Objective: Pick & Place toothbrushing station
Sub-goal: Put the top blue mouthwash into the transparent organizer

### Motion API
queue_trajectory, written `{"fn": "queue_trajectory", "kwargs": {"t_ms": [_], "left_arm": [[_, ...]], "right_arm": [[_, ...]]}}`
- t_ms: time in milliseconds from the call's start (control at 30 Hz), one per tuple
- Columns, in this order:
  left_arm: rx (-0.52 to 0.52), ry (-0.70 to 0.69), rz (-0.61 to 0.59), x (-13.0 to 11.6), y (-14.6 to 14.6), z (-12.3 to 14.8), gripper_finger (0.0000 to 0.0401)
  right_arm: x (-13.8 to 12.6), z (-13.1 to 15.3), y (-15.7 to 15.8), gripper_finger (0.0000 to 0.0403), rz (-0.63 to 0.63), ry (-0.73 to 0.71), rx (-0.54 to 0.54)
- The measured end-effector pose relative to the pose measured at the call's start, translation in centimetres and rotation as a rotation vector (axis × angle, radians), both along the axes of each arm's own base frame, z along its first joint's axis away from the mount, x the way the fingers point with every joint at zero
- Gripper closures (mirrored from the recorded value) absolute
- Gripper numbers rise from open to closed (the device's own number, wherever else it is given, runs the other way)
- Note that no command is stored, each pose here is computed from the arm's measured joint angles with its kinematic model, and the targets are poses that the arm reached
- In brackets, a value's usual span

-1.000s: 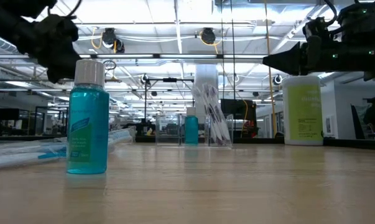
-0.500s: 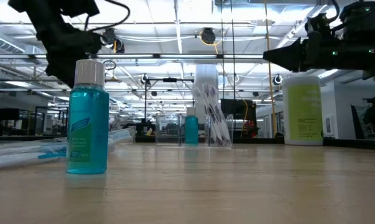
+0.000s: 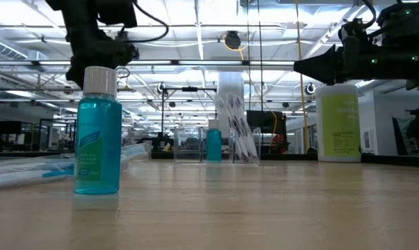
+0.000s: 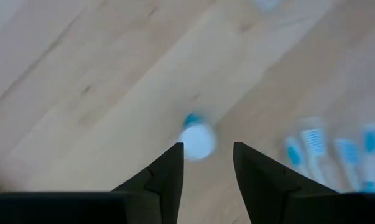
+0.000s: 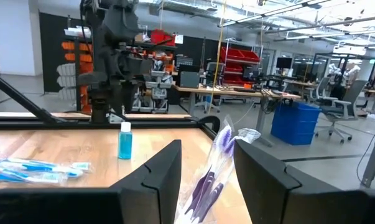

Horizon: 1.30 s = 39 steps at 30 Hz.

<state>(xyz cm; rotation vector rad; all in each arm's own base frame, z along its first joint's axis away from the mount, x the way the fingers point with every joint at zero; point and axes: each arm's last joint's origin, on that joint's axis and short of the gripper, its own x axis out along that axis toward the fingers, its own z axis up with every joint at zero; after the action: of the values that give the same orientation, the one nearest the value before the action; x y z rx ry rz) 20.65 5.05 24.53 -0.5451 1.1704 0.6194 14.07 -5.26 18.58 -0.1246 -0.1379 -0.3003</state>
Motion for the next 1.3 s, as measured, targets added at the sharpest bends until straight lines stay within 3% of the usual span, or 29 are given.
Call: {"fn": "queue_trajectory", "kwargs": {"t_ms": [333, 800, 1133, 1300], "left_arm": [[-0.091, 0.116, 0.097, 0.4, 1.6, -1.6, 0.0253], [-0.117, 0.109, 0.119, 0.7, 2.2, -1.9, 0.0251], [-0.117, 0.112, 0.121, 0.7, 2.2, -2.0, 0.0176], [-0.118, 0.113, 0.120, 0.7, 2.2, -2.0, 0.0163]], "right_arm": [[0.0, -0.2, 0.0, 0.0261, 0.000, 0.024, 0.009], [0.0, -0.3, 0.0, 0.0261, 0.000, 0.033, 0.013], [0.0, -0.3, 0.0, 0.0261, 0.000, 0.034, 0.013], [0.0, -0.4, 0.0, 0.0261, 0.000, 0.034, 0.014]]}}
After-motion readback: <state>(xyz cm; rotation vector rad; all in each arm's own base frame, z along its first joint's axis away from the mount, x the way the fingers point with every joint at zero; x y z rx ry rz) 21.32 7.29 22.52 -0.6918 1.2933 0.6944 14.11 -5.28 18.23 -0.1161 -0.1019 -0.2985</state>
